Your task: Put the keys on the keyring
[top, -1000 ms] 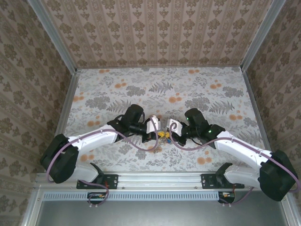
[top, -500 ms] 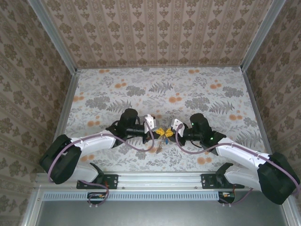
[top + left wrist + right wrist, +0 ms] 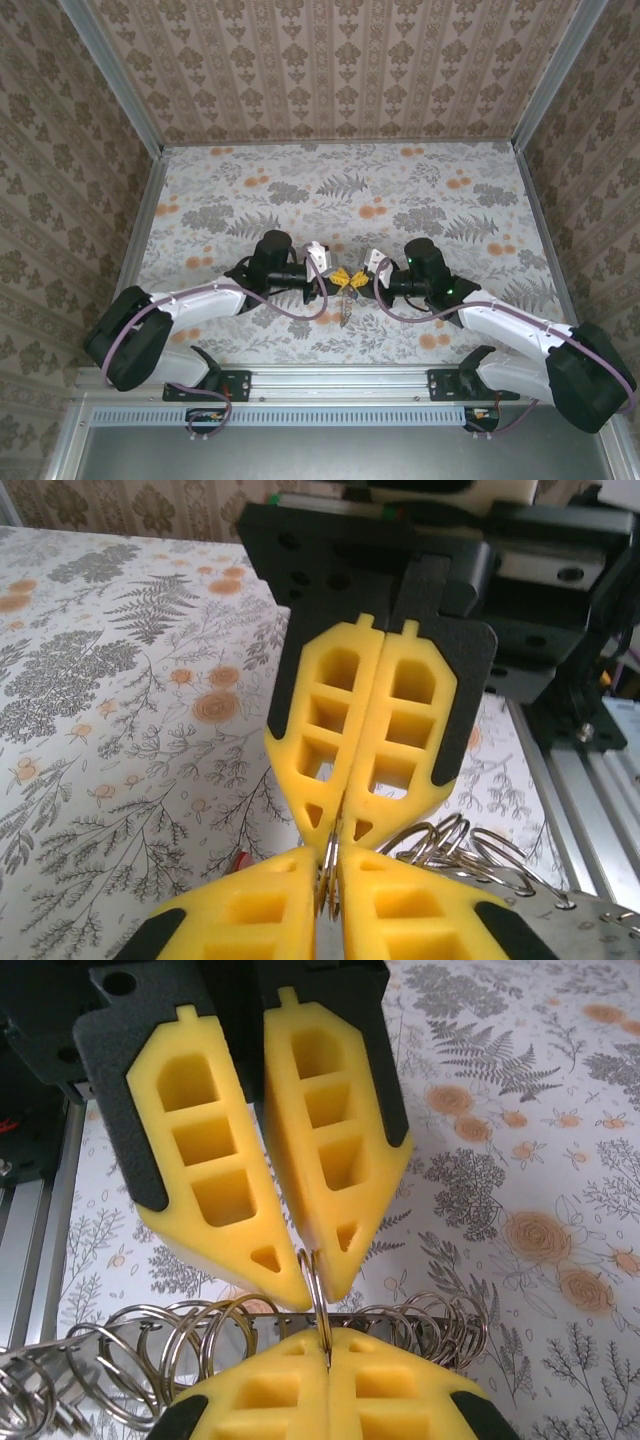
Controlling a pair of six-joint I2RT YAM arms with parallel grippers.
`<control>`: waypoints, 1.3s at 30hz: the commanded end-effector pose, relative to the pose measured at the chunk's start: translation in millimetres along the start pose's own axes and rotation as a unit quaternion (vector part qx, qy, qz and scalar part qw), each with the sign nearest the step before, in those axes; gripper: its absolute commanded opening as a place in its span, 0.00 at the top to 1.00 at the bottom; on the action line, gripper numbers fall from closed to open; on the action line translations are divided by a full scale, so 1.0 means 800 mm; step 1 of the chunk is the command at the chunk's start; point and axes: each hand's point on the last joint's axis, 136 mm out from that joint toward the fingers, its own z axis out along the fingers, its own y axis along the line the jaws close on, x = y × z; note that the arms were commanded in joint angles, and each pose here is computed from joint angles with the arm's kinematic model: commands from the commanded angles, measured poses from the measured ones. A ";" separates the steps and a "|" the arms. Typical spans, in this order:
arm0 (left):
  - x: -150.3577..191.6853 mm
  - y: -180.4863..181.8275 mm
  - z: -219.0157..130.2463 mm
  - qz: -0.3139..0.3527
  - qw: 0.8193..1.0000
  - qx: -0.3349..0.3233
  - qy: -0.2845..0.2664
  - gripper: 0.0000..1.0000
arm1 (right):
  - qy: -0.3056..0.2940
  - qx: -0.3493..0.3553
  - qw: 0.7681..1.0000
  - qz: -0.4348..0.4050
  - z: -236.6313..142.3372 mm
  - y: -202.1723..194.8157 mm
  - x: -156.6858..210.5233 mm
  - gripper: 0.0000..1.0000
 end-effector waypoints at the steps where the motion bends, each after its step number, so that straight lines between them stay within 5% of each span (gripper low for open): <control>1: -0.010 -0.014 -0.003 0.041 0.999 0.023 0.028 0.83 | 0.008 -0.003 0.999 -0.034 -0.008 -0.002 -0.021 1.00; 12: 0.000 -0.017 0.003 0.061 0.994 0.034 0.081 0.82 | 0.044 -0.023 0.997 -0.056 -0.006 0.004 -0.023 1.00; 21: 0.005 -0.019 0.003 0.067 0.992 0.042 0.101 1.00 | 0.056 -0.019 0.996 -0.065 -0.007 0.003 -0.027 1.00; 26: -0.010 -0.016 -0.001 0.059 0.996 0.026 0.055 1.00 | 0.054 0.008 0.996 -0.065 -0.007 -0.004 -0.016 0.99; 28: -0.019 -0.012 -0.004 0.057 0.998 0.012 0.024 1.00 | 0.048 0.020 0.997 -0.052 -0.003 -0.007 -0.006 0.89; 32: -0.031 -0.013 -0.007 0.054 0.998 0.008 -0.016 1.00 | 0.018 0.024 1.000 -0.008 0.005 -0.006 0.004 0.85; 39: -0.037 -0.013 -0.009 0.047 0.998 0.005 -0.046 1.00 | -0.007 0.037 0.999 0.022 0.010 -0.010 0.010 0.82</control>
